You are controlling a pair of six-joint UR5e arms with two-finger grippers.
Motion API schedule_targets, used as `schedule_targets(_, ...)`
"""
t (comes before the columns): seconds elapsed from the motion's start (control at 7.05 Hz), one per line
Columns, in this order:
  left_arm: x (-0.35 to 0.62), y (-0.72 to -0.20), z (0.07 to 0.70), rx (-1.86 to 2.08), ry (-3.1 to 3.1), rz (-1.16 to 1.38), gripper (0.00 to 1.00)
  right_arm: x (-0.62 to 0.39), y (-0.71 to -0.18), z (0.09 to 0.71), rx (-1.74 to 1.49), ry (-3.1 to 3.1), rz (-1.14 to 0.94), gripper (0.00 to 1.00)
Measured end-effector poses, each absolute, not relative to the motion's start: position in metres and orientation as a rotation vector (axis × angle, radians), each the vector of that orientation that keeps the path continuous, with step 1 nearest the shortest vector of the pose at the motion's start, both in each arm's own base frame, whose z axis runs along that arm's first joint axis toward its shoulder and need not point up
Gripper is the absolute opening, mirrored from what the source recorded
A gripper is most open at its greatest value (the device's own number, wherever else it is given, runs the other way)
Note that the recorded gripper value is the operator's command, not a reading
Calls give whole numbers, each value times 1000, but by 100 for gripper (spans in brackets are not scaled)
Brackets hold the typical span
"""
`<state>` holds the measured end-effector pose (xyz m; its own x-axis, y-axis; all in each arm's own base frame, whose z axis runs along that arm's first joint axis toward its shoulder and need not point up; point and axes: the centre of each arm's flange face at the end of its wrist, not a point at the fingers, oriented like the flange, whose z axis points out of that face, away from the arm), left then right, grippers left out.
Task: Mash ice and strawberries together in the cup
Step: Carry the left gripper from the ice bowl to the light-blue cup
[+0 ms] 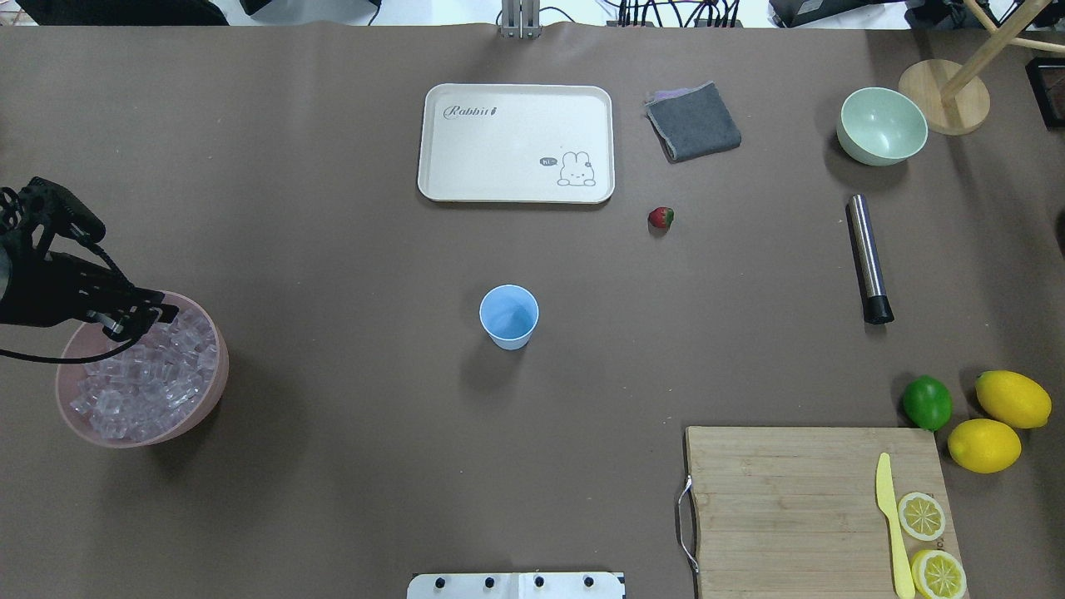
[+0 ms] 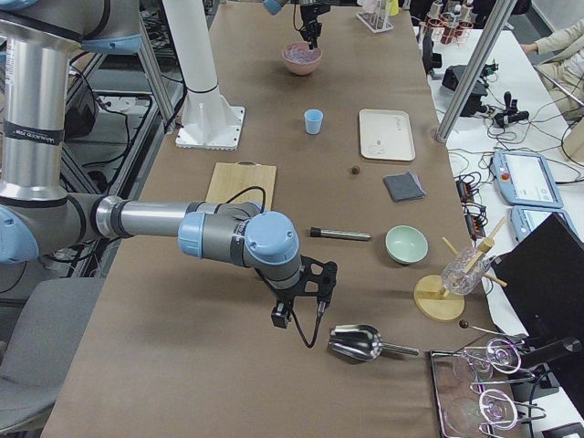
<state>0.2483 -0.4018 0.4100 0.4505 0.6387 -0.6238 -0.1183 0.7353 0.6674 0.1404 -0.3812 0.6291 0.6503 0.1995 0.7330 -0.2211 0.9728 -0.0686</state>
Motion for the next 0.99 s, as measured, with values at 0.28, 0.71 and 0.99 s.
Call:
schedule_targets(0.28,282,-432,345,635,1113,425,0,141,-382,625,35,-829,236,100)
schedule_targets(0.71,385,-417,249,591,1279,296,0,141,-386,614,58,-828,226,100)
schedule_targets(0.99,482,-377,204,599,1314,234,0,141,-390,608,70,-826,218,100)
